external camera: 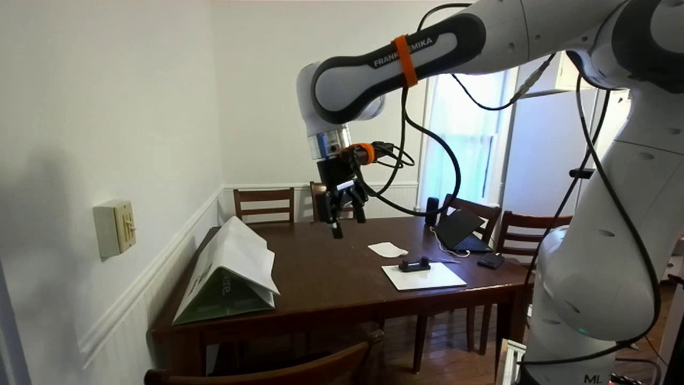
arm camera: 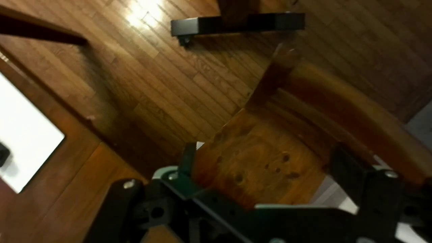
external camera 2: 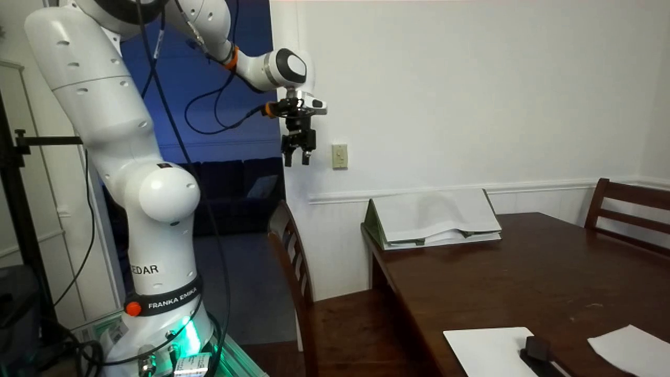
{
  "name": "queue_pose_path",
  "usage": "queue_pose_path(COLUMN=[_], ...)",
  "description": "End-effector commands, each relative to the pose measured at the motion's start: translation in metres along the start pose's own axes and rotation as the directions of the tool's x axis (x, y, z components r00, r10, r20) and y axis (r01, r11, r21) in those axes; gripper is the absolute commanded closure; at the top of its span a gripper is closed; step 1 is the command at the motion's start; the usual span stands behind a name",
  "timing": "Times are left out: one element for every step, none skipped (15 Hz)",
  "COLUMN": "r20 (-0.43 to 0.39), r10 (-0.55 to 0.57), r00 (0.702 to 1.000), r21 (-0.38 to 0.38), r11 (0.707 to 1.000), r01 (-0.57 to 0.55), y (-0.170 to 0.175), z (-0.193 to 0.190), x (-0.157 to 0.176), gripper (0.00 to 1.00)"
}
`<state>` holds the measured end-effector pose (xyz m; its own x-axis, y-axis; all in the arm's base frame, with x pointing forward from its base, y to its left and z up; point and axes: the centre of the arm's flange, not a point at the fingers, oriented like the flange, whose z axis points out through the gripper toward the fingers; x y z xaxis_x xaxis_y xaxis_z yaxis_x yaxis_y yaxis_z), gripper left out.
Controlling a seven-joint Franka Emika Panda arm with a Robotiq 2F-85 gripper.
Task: Push the chair in towards the table
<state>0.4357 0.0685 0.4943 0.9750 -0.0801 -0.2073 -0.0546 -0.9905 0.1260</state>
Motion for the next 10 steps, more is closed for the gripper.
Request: queue_pose_path(r20=[0.068, 0.067, 0.06, 0.058, 0.033, -0.002, -0.019, -0.023, 0.004, -0.005], r10=[0.163, 0.211, 0.251, 0.28, 0.308, 0.338, 0.351, 0.347, 0.314, 0.319], r00=[0.984, 0.975, 0.966, 0.958, 0.951, 0.941, 0.936, 0.938, 0.949, 0.948], r21=[0.08, 0.079, 0.07, 0.05, 0.014, -0.028, -0.05, -0.067, -0.029, -0.047], r11=[0.983, 0.973, 0.964, 0.958, 0.951, 0.941, 0.935, 0.935, 0.949, 0.947], r01=[-0.168, -0.216, -0.255, -0.283, -0.309, -0.338, -0.352, -0.348, -0.314, -0.319], y=[-0.063, -0.084, -0.103, -0.122, -0.143, -0.163, -0.181, -0.197, -0.171, -0.186], z=[-0.001, 0.004, 0.01, 0.016, 0.021, 0.029, 0.034, 0.038, 0.03, 0.035], x=[-0.003, -0.008, -0.013, -0.019, -0.026, -0.034, -0.04, -0.047, -0.043, -0.05], gripper=[0.0, 0.0, 0.0, 0.0, 0.0, 0.0, 0.0, 0.0, 0.0, 0.0])
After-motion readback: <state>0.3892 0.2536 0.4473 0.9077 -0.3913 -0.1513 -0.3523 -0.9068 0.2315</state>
